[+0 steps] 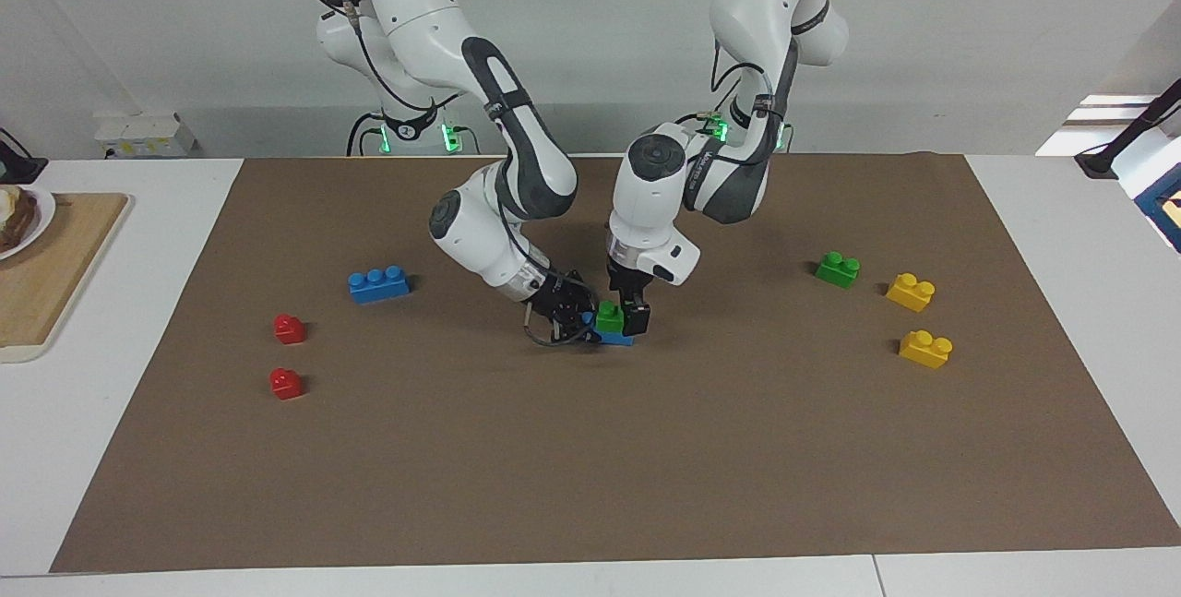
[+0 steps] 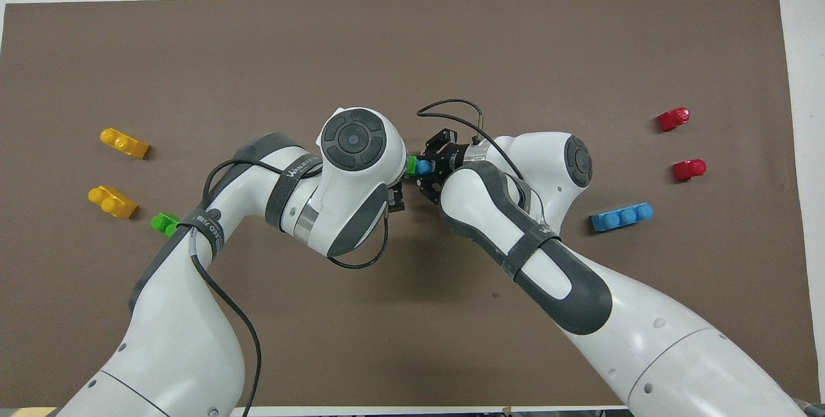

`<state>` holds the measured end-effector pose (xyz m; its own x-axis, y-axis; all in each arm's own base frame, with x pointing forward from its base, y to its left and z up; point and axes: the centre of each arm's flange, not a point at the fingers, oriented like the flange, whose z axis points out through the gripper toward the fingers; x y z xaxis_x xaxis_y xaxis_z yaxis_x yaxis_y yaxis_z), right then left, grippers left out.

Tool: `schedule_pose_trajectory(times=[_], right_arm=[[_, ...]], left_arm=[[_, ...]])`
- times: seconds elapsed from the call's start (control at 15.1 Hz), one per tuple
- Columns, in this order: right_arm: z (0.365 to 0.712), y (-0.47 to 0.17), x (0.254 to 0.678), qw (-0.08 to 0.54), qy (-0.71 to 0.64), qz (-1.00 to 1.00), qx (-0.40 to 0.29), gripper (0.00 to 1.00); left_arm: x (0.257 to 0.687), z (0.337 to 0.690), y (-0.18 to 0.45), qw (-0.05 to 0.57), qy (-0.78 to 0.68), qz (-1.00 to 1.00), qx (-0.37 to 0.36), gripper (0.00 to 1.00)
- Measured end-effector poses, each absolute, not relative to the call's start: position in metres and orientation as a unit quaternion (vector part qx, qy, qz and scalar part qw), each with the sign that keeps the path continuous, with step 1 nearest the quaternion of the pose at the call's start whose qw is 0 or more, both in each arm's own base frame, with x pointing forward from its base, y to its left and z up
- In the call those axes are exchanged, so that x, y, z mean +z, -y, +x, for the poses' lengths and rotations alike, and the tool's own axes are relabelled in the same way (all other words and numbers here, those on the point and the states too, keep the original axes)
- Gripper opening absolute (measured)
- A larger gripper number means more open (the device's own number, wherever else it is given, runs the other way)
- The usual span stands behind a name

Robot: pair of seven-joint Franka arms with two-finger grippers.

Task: Remove green block with left arm and hold with right
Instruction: 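Pull the blue brick off with the right gripper while the left gripper holds green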

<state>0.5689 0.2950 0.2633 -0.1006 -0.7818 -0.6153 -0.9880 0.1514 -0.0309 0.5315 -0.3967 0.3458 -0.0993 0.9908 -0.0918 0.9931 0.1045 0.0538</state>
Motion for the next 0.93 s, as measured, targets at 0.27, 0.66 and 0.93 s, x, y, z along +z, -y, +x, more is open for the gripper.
schedule_pose_trajectory(times=[0.27,0.66,0.93], right_arm=[[0.5696,-0.2945,0.2635,0.259,-0.715,-0.619,0.196,0.35],[0.5677,-0.2997,0.2648,0.266,-0.71,-0.626,0.181,0.35],[0.5677,-0.3005,0.2654,0.268,-0.71,-0.627,0.178,0.35]], left_arm=[[0.347,0.5347,0.3942,0.056,-0.739,0.671,0.002,0.65],[0.3492,0.5382,0.3912,0.06,-0.733,0.678,0.021,0.37],[0.351,0.5385,0.3906,0.061,-0.733,0.677,0.022,0.37]])
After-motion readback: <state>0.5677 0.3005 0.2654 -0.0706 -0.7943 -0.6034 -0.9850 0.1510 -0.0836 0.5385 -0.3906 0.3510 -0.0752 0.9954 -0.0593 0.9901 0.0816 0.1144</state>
